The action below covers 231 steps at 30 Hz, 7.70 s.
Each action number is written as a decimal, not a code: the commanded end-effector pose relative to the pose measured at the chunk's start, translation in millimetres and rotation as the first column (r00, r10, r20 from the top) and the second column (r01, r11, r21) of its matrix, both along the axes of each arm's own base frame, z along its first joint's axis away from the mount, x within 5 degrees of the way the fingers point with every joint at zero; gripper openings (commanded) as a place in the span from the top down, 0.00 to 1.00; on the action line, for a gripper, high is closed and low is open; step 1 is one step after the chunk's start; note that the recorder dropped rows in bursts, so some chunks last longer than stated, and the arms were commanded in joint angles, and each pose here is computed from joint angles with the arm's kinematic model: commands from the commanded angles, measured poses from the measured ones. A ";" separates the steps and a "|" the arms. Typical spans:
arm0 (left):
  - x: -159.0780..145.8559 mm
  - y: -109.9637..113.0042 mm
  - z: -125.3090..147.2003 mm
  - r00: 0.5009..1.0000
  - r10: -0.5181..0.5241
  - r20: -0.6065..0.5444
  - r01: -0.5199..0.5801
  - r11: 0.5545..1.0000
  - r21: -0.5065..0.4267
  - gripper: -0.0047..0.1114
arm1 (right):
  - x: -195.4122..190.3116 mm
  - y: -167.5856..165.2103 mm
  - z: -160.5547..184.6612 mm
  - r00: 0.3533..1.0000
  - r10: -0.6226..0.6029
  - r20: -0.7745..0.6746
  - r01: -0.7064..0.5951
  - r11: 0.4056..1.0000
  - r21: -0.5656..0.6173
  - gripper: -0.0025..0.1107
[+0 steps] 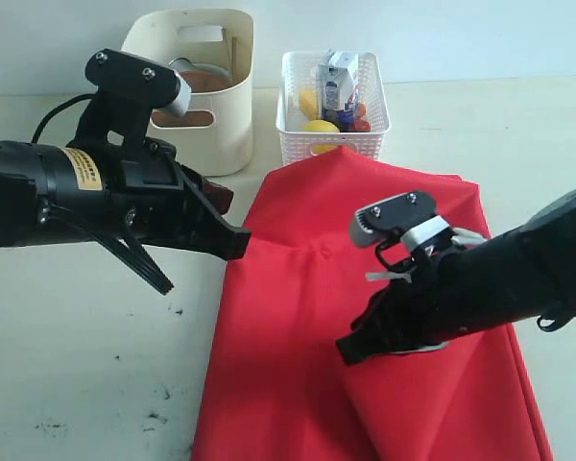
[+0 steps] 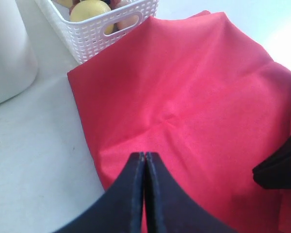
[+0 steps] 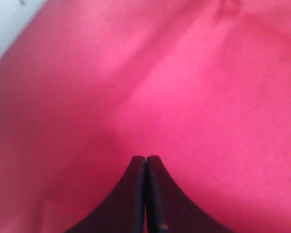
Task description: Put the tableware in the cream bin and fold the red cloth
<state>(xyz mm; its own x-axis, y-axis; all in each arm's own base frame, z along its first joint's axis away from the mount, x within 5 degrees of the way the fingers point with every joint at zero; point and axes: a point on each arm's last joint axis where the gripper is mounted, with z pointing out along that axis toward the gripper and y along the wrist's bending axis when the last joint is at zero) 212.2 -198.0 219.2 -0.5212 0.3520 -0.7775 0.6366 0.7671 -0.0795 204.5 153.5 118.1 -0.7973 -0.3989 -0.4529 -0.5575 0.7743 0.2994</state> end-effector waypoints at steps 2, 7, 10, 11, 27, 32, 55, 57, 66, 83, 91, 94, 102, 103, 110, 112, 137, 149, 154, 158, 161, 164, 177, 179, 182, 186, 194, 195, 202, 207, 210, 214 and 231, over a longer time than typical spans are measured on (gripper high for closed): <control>-0.3 1.7 2.6 1.000 0.000 0.014 0.000 1.000 -0.005 0.94 | -11.3 -10.0 -7.1 0.998 0.033 -0.047 -0.037 0.995 -0.088 0.98; -0.3 1.7 2.6 1.000 0.000 0.014 0.000 1.000 -0.005 0.94 | -38.4 -34.5 8.6 0.999 -0.015 -0.046 0.007 0.986 -0.168 0.98; -0.3 1.7 2.6 1.000 0.000 0.014 0.000 1.000 -0.005 0.94 | -56.3 -52.9 17.7 0.994 -0.113 -0.005 0.110 0.975 -0.191 0.98; -0.3 1.7 2.6 1.000 0.000 0.014 0.000 1.000 -0.005 0.94 | -61.7 -58.6 20.9 0.989 -0.147 0.018 0.148 0.971 -0.187 0.98; 6.5 8.5 -1.6 0.999 0.033 0.023 -0.033 0.999 -0.005 0.94 | 2.7 -62.0 84.3 0.831 -0.406 0.380 0.388 0.913 0.127 0.98; 14.6 4.0 -30.4 0.997 0.059 0.054 -0.058 0.998 -0.019 0.94 | 74.6 -51.1 61.4 0.850 -0.377 0.368 0.399 0.917 0.019 0.98; -3.3 -25.6 -136.3 0.947 0.047 -0.319 0.036 0.968 0.249 0.94 | 188.2 -77.1 -22.3 0.895 -0.360 0.263 0.419 0.882 -0.218 0.98; -10.6 -28.4 -137.7 0.939 0.030 -0.344 0.067 0.961 0.268 0.94 | 187.2 -76.6 -5.8 0.889 -0.363 0.279 0.425 0.882 -0.206 0.98; -14.5 -29.8 -138.4 0.933 0.025 -0.358 0.081 0.957 0.277 0.94 | 152.2 -30.9 84.0 0.874 -0.285 0.393 0.345 0.934 -0.091 0.98; -14.9 -30.1 -118.7 0.943 0.002 -0.333 0.086 0.964 0.250 0.94 | 166.4 72.3 -9.5 0.990 -0.041 0.135 0.078 0.958 -0.276 0.98; -15.5 -29.6 -119.1 0.940 0.003 -0.340 0.089 0.963 0.256 0.94 | 180.4 88.4 -8.5 0.998 0.015 0.061 0.000 0.970 -0.243 0.98; -15.4 -29.6 -117.6 0.943 -0.003 -0.334 0.094 0.962 0.255 0.94 | 178.7 83.3 -6.4 0.998 0.052 0.023 -0.043 0.953 -0.299 0.98; -19.8 -20.0 -82.4 0.969 -0.030 -0.245 0.076 0.981 0.179 0.94 | 172.2 75.9 85.3 0.976 0.078 0.204 -0.023 0.966 -0.258 0.98; -21.5 -15.5 -75.1 0.975 -0.033 -0.220 0.070 0.984 0.161 0.94 | 169.8 74.2 96.2 0.972 0.073 0.225 -0.015 0.969 -0.248 0.98; -56.7 26.5 -21.1 0.998 -0.059 -0.037 0.059 0.998 0.007 0.94 | 141.1 56.9 119.6 0.958 0.056 0.281 0.005 0.977 -0.213 0.98; -71.0 42.9 -2.6 0.997 -0.056 0.047 0.059 0.996 -0.072 0.94 | 129.8 50.5 116.4 0.955 0.043 0.292 0.015 0.981 -0.195 0.98; -178.8 170.6 57.0 0.752 0.267 0.603 0.177 0.799 -0.575 0.94 | 63.4 13.5 43.0 0.970 -0.078 0.232 0.113 0.984 -0.140 0.98; -159.3 179.5 -23.1 0.795 0.447 0.411 -0.313 0.881 -0.354 0.94 | 65.7 14.0 44.6 0.962 -0.078 0.262 0.116 0.985 -0.130 0.98; -158.5 185.9 -30.0 0.774 0.453 0.441 -0.398 0.891 -0.216 0.94 | 67.4 15.0 26.4 0.973 -0.071 0.220 0.109 0.980 -0.164 0.98; -158.4 186.3 -30.0 0.773 0.446 0.452 -0.398 0.895 -0.203 0.94 | 70.4 16.5 6.1 0.982 -0.064 0.180 0.100 0.975 -0.198 0.98; -158.4 186.3 -30.0 0.772 0.447 0.452 -0.399 0.894 -0.203 0.94 | 71.1 17.0 0.5 0.984 -0.062 0.165 0.096 0.973 -0.209 0.98; -158.4 186.3 -30.0 0.772 0.447 0.452 -0.399 0.894 -0.203 0.94 | 69.7 16.2 -1.2 0.987 -0.040 0.153 0.074 0.971 -0.228 0.98; -158.4 186.3 -30.0 0.772 0.447 0.452 -0.399 0.894 -0.203 0.94 | 65.9 9.5 -19.6 0.997 0.017 0.074 0.008 0.945 -0.326 0.98; -158.4 186.3 -30.0 0.772 0.447 0.452 -0.399 0.894 -0.203 0.94 | 67.8 1.7 -20.5 0.998 -0.003 0.057 0.023 0.936 -0.352 0.98; -158.4 186.3 -30.0 0.772 0.447 0.452 -0.399 0.894 -0.203 0.94 | 70.4 -14.3 -22.1 0.998 -0.066 0.014 0.066 0.917 -0.394 0.98; -158.4 186.3 -30.0 0.772 0.447 0.452 -0.399 0.894 -0.203 0.94 | 76.0 -38.7 -22.7 0.992 -0.123 -0.022 0.101 0.892 -0.440 0.98; -158.4 186.3 -30.0 0.772 0.447 0.452 -0.399 0.894 -0.203 0.94 | 87.5 -78.5 -14.4 0.973 -0.231 0.004 0.205 0.854 -0.479 0.98; -158.4 186.3 -30.0 0.772 0.447 0.452 -0.399 0.894 -0.203 0.94 | 88.2 -78.2 -7.8 0.972 -0.233 0.025 0.217 0.858 -0.466 0.98; -158.4 186.3 -30.0 0.772 0.447 0.452 -0.399 0.894 -0.203 0.94 | 85.1 -47.5 36.3 0.958 -0.246 0.147 0.276 0.930 -0.243 0.98; -158.4 186.3 -30.0 0.772 0.447 0.452 -0.399 0.894 -0.203 0.94 | 80.0 -16.2 -9.9 0.990 -0.116 0.086 0.137 0.945 -0.298 0.98; -158.4 186.3 -30.0 0.772 0.447 0.452 -0.399 0.894 -0.203 0.94 | 78.2 -30.6 -24.4 0.997 -0.072 0.008 0.069 0.917 -0.393 0.98; -158.4 186.3 -30.0 0.772 0.447 0.452 -0.399 0.894 -0.203 0.94 | 82.4 -56.4 -25.6 0.990 -0.139 -0.031 0.111 0.889 -0.445 0.98; -158.4 186.3 -30.0 0.772 0.447 0.452 -0.399 0.894 -0.203 0.94 | 107.6 -126.4 -19.3 0.929 -0.355 0.101 0.363 0.828 -0.428 0.98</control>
